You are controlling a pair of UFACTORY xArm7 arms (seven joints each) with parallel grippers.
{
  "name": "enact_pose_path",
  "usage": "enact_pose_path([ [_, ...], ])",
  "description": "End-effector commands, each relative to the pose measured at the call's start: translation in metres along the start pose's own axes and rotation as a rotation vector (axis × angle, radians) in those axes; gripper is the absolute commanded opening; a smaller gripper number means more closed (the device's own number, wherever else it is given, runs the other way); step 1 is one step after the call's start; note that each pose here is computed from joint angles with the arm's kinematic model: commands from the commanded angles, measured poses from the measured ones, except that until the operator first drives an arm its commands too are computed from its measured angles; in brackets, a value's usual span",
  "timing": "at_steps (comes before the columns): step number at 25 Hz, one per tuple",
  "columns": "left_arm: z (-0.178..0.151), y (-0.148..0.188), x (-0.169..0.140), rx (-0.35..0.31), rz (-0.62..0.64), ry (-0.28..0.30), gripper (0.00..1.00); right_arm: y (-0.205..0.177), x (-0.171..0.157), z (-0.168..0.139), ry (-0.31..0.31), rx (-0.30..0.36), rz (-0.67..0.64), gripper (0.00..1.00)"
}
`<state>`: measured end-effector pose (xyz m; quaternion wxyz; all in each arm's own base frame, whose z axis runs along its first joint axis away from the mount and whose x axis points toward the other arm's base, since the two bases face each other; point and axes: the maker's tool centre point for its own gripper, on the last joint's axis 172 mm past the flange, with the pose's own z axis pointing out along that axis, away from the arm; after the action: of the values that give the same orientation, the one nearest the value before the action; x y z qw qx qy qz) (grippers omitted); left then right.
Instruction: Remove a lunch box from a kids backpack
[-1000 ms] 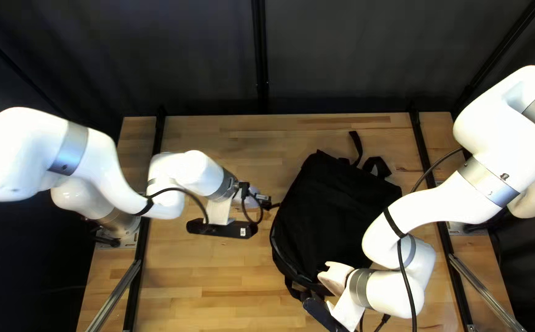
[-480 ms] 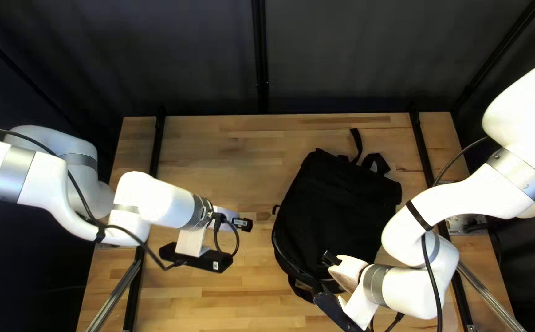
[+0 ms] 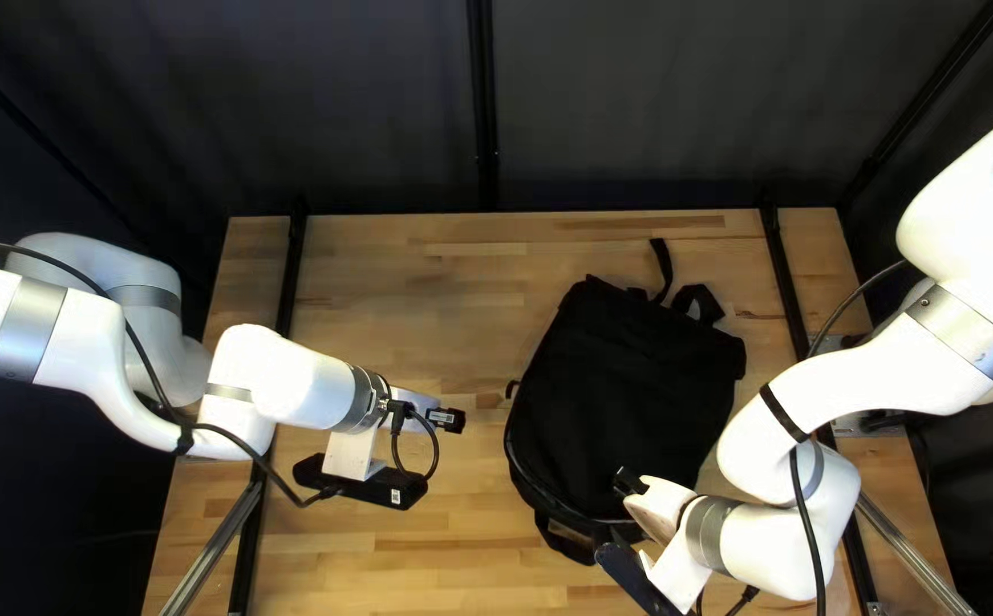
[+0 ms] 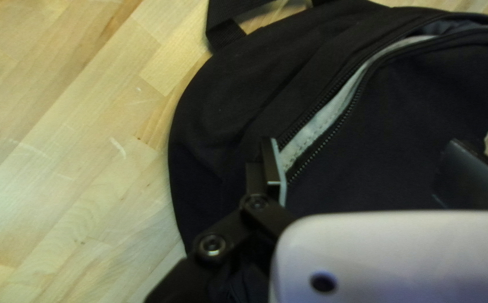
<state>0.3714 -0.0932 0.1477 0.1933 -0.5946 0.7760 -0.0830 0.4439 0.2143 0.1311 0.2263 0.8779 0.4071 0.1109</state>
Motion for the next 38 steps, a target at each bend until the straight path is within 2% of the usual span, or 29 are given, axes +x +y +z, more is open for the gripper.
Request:
enact_pose_path([
  [1, -0.001, 0.000, 0.001, 0.002, -0.001, 0.001, 1.00, 0.004, -0.006, 0.004, 0.001, 0.002, 0.003, 0.00],
  [8, 0.001, -0.001, 0.001, 0.011, -0.002, 0.002, 1.00, 0.026, -0.020, 0.009, 0.021, 0.012, 0.002, 0.00],
  [13, 0.003, -0.003, 0.005, 0.019, -0.002, 0.006, 1.00, 0.054, -0.034, -0.002, 0.012, 0.009, -0.011, 0.00],
  [16, 0.004, -0.005, 0.008, 0.024, 0.001, 0.009, 1.00, 0.058, -0.040, -0.002, 0.007, 0.008, -0.008, 0.00],
  [17, 0.004, -0.006, 0.010, 0.025, 0.003, 0.011, 1.00, 0.055, -0.040, -0.001, 0.007, 0.008, -0.004, 0.34],
  [18, 0.004, -0.006, 0.010, 0.026, 0.004, 0.011, 1.00, 0.050, -0.037, 0.000, 0.009, 0.007, 0.004, 0.98],
  [19, 0.004, -0.005, 0.011, 0.026, 0.004, 0.012, 1.00, 0.043, -0.034, -0.001, 0.010, 0.005, 0.015, 1.00],
  [28, 0.002, -0.006, 0.013, 0.028, 0.006, 0.011, 1.00, -0.020, -0.024, -0.008, -0.007, 0.008, 0.102, 1.00],
  [33, 0.010, -0.006, 0.015, 0.028, 0.002, 0.018, 1.00, -0.025, -0.020, 0.007, -0.001, 0.025, 0.106, 1.00],
  [35, 0.012, -0.006, 0.015, 0.029, 0.001, 0.020, 1.00, -0.024, -0.017, 0.013, 0.004, 0.032, 0.103, 0.90],
  [36, 0.012, -0.006, 0.015, 0.029, 0.001, 0.022, 1.00, -0.023, -0.016, 0.018, 0.009, 0.036, 0.102, 0.90],
  [37, 0.012, -0.006, 0.015, 0.029, 0.001, 0.022, 1.00, -0.023, -0.016, 0.019, 0.010, 0.038, 0.101, 0.73],
  [38, 0.012, -0.007, 0.015, 0.030, 0.001, 0.023, 1.00, -0.023, -0.016, 0.022, 0.012, 0.040, 0.102, 0.45],
])
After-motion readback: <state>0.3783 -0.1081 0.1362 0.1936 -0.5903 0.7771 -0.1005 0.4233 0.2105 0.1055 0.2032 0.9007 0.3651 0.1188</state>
